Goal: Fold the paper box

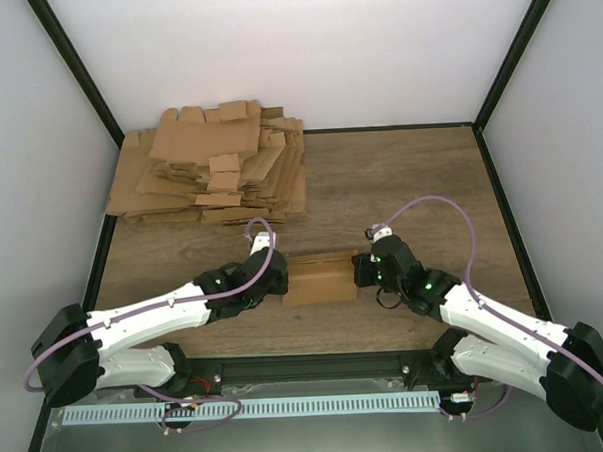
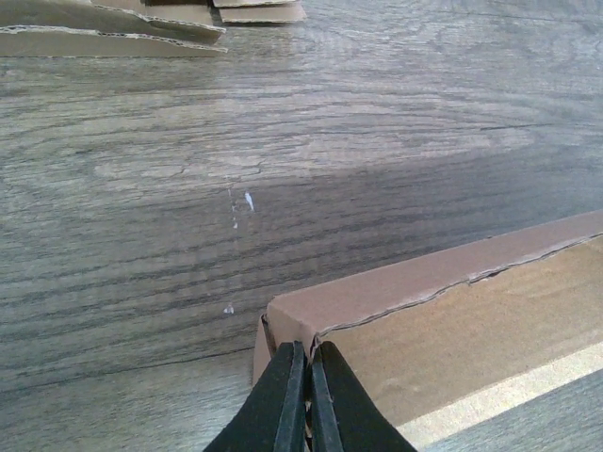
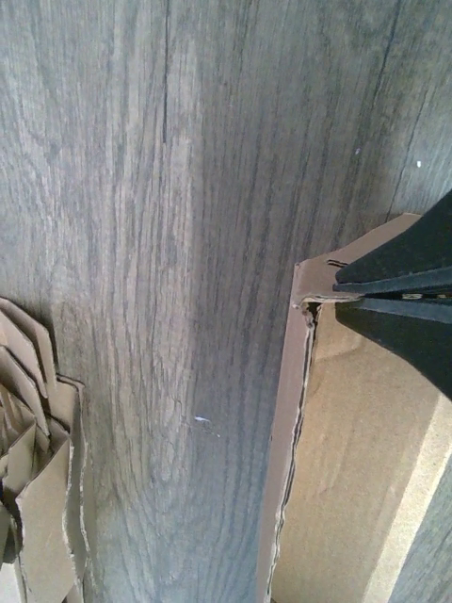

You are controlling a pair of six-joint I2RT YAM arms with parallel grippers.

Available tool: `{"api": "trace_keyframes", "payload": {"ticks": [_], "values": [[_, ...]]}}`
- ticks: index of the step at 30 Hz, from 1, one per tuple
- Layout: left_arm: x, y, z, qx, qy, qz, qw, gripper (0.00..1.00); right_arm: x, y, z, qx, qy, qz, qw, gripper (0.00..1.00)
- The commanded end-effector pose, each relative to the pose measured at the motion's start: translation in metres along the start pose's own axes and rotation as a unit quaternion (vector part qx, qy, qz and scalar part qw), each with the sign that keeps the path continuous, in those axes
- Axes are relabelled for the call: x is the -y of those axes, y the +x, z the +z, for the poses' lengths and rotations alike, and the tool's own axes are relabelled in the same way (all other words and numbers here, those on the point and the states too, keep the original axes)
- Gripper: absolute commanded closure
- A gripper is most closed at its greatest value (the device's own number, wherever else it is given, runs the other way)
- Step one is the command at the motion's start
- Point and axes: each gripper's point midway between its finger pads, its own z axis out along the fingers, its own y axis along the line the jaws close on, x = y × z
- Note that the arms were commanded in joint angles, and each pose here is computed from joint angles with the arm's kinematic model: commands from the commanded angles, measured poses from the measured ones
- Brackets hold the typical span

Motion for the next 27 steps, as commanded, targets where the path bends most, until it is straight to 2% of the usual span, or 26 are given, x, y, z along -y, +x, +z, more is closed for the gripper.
{"api": "trace_keyframes", "payload": {"ticks": [1,4,10,16,20,27], "values": [[0.005,0.0,-0.003,0.011,0.018,0.003,1.0,0.96,-0.003,0.02,0.004,-0.021,-0.015,-0.022,0.999,0.99],[0.005,0.001,-0.004,0.021,0.028,0.009,0.999,0.96,-0.006,0.015,0.004,-0.007,-0.024,-0.035,0.999,0.99],[0.006,0.014,-0.005,0.022,0.036,0.013,0.999,0.96,0.005,0.042,0.005,-0.043,-0.02,-0.023,0.999,0.99],[0.007,0.017,-0.002,0.028,0.031,0.014,0.999,0.96,0.0,0.047,0.005,-0.032,-0.025,-0.033,0.999,0.99],[0.004,-0.002,-0.006,0.056,-0.002,0.019,0.998,0.96,-0.008,0.02,0.006,0.013,-0.019,-0.06,0.998,0.99],[-0.002,-0.053,-0.023,0.159,-0.049,0.026,0.986,0.96,-0.018,-0.038,-0.001,0.132,0.0,-0.093,0.987,0.99]]}}
